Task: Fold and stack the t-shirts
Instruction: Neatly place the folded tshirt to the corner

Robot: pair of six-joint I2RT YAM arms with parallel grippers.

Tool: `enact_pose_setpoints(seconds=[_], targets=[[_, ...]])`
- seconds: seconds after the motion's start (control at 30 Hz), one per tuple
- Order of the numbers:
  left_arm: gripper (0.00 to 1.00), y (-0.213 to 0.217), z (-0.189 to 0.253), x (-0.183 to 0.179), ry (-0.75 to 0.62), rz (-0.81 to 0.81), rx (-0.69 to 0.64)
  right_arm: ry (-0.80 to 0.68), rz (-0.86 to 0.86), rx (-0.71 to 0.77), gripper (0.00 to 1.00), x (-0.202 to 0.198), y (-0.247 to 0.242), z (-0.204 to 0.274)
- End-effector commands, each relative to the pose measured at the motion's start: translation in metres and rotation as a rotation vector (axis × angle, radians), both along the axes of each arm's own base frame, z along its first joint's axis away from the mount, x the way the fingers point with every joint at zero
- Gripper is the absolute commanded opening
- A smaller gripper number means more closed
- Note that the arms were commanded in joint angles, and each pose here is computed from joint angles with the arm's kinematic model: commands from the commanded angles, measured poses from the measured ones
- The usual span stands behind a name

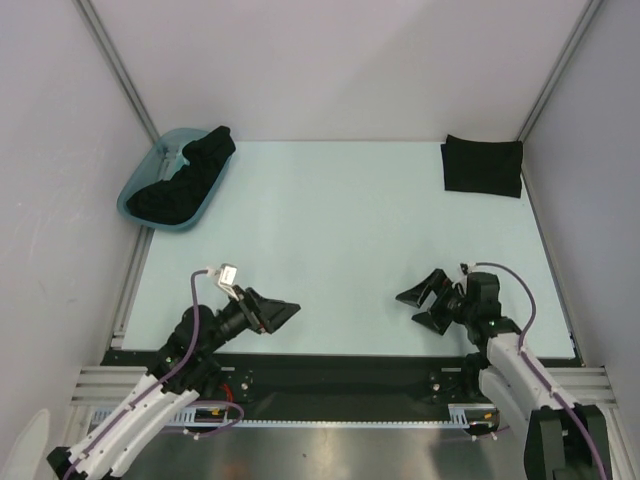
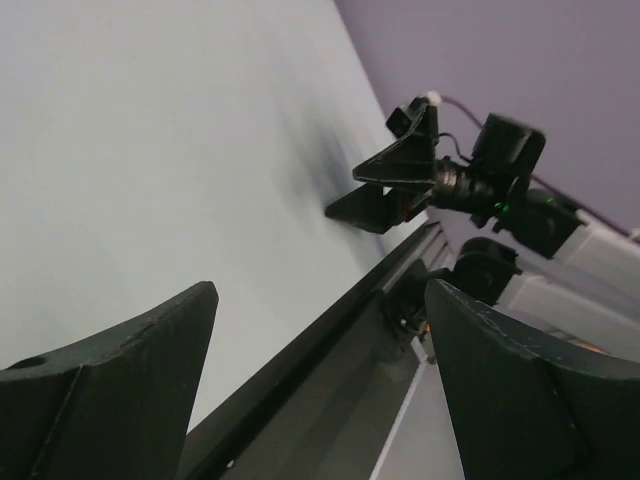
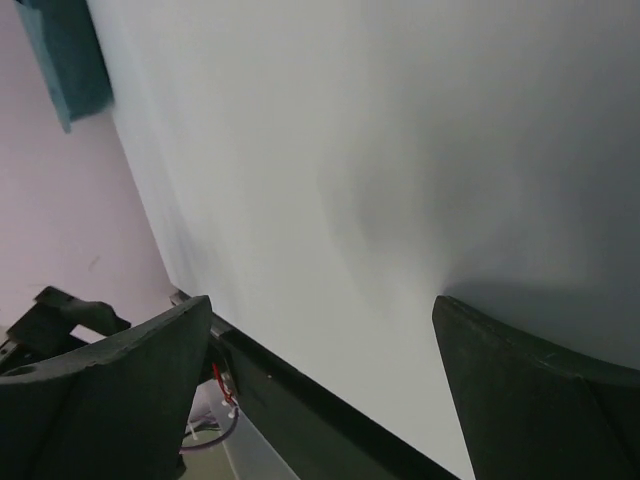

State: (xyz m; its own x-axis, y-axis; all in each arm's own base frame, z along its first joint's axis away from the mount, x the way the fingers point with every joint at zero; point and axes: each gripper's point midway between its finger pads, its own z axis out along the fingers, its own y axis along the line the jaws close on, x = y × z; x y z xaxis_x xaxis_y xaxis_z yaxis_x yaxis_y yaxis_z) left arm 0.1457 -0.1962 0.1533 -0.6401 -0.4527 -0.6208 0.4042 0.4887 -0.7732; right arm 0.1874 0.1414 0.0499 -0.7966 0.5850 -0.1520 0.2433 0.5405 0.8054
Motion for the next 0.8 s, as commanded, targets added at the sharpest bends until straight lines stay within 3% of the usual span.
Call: enact_pose_setpoints(seconds=[0.0, 0.1, 0.23, 0.4, 0.63, 0.77], targets=[[0.91, -0.005, 0.028, -0.009, -0.021, -0.028, -0.24, -0.095, -0.035, 0.082, 1.0, 0.004, 0.005, 0.013], [0.92, -0.011, 0.003, -0.013, 0.079, -0.055, -0.294, -0.124, -0.04, 0.103, 1.0, -0.004, 0.006, 0.014], [0.92, -0.023, 0.001, -0.021, 0.085, -0.151, -0.425, -0.13, -0.039, 0.119, 1.0, -0.015, 0.006, 0.004], [0.93, -0.02, 0.001, -0.016, 0.082, -0.117, -0.426, -0.064, -0.033, 0.179, 1.0, -0.028, 0.012, -0.011], [0.94, -0.022, -0.018, -0.02, 0.169, -0.125, -0.381, -0.221, 0.097, 0.237, 1.0, -0.034, 0.025, 0.019], [0.94, -0.022, -0.019, -0.021, 0.166, -0.129, -0.374, -0.231, 0.118, 0.235, 1.0, -0.037, 0.027, 0.02]])
